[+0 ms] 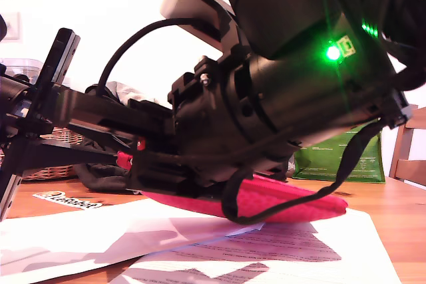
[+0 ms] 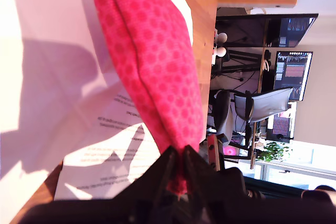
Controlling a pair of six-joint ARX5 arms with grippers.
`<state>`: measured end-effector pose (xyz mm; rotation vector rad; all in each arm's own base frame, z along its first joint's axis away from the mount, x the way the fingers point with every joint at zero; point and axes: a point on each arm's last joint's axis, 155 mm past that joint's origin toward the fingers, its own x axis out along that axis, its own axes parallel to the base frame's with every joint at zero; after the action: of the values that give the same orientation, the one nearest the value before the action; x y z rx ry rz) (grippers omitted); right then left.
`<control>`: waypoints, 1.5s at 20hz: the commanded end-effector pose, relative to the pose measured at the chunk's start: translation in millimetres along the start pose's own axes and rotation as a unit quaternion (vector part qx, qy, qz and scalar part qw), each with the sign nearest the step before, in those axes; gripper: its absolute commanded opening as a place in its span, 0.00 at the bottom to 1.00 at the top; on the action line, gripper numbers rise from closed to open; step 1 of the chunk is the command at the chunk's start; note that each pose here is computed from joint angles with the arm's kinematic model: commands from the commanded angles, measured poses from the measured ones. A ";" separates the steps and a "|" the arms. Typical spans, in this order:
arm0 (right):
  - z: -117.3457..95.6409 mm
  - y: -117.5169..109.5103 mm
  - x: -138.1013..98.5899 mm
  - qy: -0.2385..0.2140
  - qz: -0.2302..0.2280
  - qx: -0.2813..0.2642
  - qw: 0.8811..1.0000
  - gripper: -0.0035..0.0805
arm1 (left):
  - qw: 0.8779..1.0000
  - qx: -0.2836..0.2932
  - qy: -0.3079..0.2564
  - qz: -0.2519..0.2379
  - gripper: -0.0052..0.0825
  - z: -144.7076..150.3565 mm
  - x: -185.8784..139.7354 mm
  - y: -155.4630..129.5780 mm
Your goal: Open the zipper in the zip bag in front of you
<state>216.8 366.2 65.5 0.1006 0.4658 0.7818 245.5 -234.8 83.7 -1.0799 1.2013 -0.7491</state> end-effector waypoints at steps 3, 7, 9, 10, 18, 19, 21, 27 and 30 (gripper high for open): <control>-3.3 4.5 1.9 0.011 0.006 0.011 1.000 0.03 | 1.000 0.026 -0.011 -0.008 0.04 8.6 -2.1 -5.2; -8.9 2.0 1.7 0.022 0.001 0.020 1.000 0.03 | 0.999 0.042 -0.012 -0.008 0.04 8.6 -2.3 -5.8; -10.1 1.4 1.7 0.024 0.000 0.021 0.999 0.03 | 0.998 0.059 -0.012 -0.008 0.04 8.6 -2.3 -5.7; -12.1 0.4 1.5 0.028 -0.002 0.022 0.999 0.03 | 0.998 0.067 -0.012 -0.008 0.04 8.8 -2.3 -5.9; -24.7 -14.1 -4.4 0.060 -0.037 0.029 0.997 0.03 | 0.995 0.099 -0.020 -0.003 0.04 11.7 -2.3 -4.4; -26.0 -16.8 -4.8 0.063 -0.041 0.028 0.997 0.03 | 0.995 0.100 -0.021 -0.002 0.04 12.1 -2.7 -4.0; -29.4 -19.4 -5.6 0.071 -0.046 0.027 0.996 0.03 | 0.995 0.099 -0.023 -0.002 0.04 13.8 -3.7 -3.9; -37.5 -30.9 -7.2 0.089 -0.065 0.037 0.993 0.03 | 0.995 0.097 -0.031 -0.002 0.04 18.6 -7.2 -3.1; -40.1 -34.7 -9.0 0.097 -0.072 0.039 0.992 0.03 | 0.994 0.099 -0.036 -0.002 0.04 21.6 -9.1 -2.6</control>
<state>220.1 346.0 39.7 0.0962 0.6395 0.6627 253.9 -225.9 80.8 -0.9447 1.0965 -0.8008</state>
